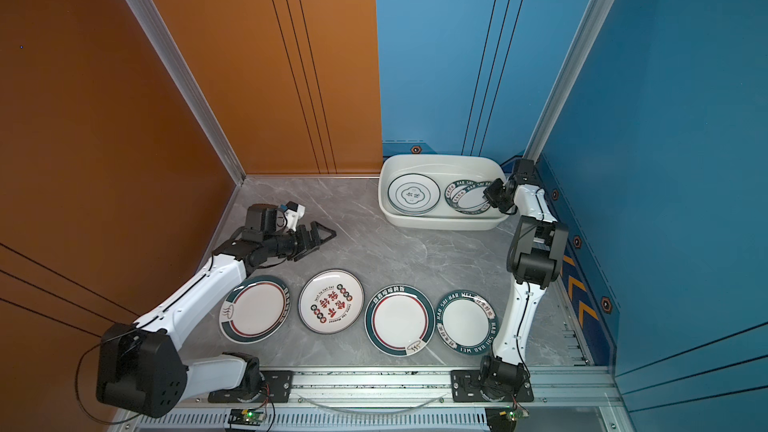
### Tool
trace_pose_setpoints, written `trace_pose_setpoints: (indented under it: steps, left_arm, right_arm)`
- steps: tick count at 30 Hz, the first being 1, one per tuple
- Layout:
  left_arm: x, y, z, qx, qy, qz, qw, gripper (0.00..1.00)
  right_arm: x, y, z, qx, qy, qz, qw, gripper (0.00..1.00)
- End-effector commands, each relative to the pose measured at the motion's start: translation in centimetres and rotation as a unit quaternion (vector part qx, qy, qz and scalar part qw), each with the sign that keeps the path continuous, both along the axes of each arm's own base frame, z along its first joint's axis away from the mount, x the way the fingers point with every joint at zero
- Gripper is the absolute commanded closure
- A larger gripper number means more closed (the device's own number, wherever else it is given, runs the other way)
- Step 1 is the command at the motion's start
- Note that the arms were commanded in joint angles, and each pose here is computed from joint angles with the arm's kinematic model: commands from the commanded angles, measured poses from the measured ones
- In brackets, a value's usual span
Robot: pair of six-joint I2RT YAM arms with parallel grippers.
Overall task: Place the plates into the plastic bin on the countertop
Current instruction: 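Lower the green plate into the bin with right gripper while left draws back, then open the right gripper to release the green plate in the bin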
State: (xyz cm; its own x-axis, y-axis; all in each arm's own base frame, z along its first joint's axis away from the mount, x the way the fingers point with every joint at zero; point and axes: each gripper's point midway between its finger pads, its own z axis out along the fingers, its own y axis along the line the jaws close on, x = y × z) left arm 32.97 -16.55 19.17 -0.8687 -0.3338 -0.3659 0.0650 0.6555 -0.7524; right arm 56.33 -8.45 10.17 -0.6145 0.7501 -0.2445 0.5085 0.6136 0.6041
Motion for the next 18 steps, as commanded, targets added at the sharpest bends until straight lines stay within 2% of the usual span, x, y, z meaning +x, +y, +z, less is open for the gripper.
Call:
trace_pose_setpoints:
  steps: [1,4,12,18]
  left_arm:
    - [-0.1,-0.2,0.1,-0.001,-0.005,-0.014,1.0,0.02]
    - [-0.1,-0.2,0.1,-0.001,-0.003,-0.015,1.0,0.02]
    - [0.0,-0.3,-0.1,-0.002,-0.002,-0.016,1.0,0.01]
    - [0.0,-0.7,-0.2,-0.002,-0.002,-0.02,1.0,0.01]
  right_arm:
    - [0.4,-0.7,0.5,-0.004,-0.001,-0.016,1.0,1.0]
    - [0.3,-0.7,-0.5,-0.002,0.012,-0.016,1.0,1.0]
    - [-0.5,-0.8,-2.2,-0.006,0.036,-0.017,0.999,0.78]
    - [-0.8,-1.1,-2.4,-0.015,0.043,-0.015,0.999,0.68]
